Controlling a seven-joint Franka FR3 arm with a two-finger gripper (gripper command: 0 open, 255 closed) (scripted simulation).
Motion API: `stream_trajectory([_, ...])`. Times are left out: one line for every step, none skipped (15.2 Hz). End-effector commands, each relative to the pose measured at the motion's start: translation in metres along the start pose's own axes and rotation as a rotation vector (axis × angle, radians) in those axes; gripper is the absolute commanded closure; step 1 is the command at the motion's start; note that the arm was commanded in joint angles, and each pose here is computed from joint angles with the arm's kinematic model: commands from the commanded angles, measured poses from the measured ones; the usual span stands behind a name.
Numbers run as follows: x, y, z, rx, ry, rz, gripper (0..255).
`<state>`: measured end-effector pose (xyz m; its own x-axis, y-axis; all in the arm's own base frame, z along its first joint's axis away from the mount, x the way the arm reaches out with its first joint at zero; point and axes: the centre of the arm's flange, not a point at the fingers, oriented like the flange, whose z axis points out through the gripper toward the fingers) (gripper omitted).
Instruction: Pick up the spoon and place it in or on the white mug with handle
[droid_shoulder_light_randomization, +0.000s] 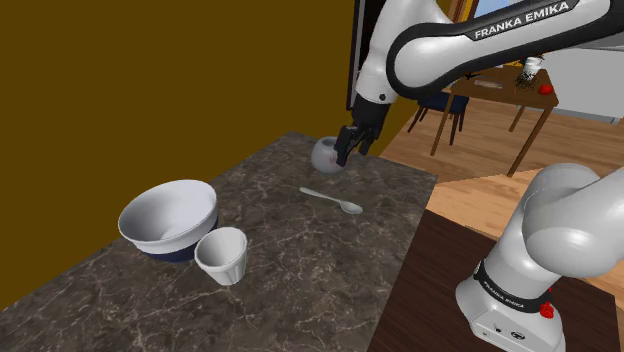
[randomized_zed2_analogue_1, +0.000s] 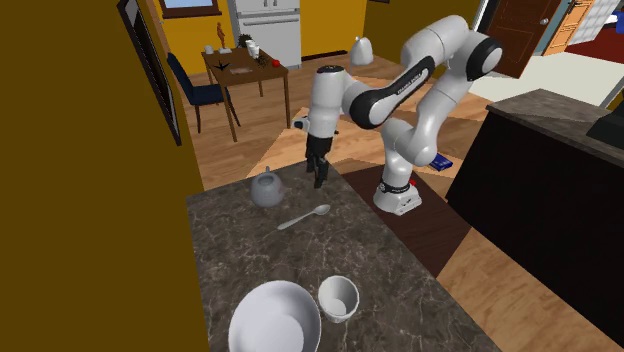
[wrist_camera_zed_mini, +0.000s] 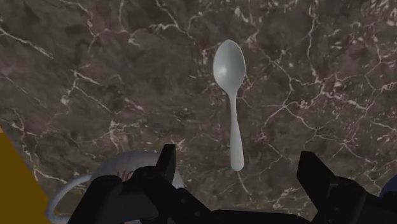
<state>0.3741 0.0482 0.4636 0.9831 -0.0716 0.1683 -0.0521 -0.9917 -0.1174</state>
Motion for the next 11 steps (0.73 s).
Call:
stream_trajectory([0.006, -0.004, 0.025, 0.001, 0.017, 0.003, 0])
stream_trajectory([0.008, -0.006, 0.037, 0.001, 0.024, 0.005, 0])
stream_trajectory([0.010, -0.009, 0.050, 0.001, 0.030, 0.006, 0])
stream_trajectory([0.012, -0.012, 0.062, 0.001, 0.037, 0.008, 0])
stream_trajectory([0.015, -0.015, 0.075, 0.001, 0.044, 0.009, 0])
stream_trajectory([0.017, -0.018, 0.087, 0.001, 0.050, 0.011, 0])
stream_trajectory([0.020, -0.021, 0.100, 0.001, 0.057, 0.012, 0])
stream_trajectory([0.020, -0.021, 0.100, 0.001, 0.057, 0.012, 0])
stream_trajectory([0.020, -0.021, 0.105, 0.001, 0.057, 0.012, 0])
stream_trajectory([0.020, -0.021, 0.110, 0.001, 0.057, 0.012, 0])
stream_trajectory([0.021, -0.021, 0.116, 0.001, 0.057, 0.012, 0])
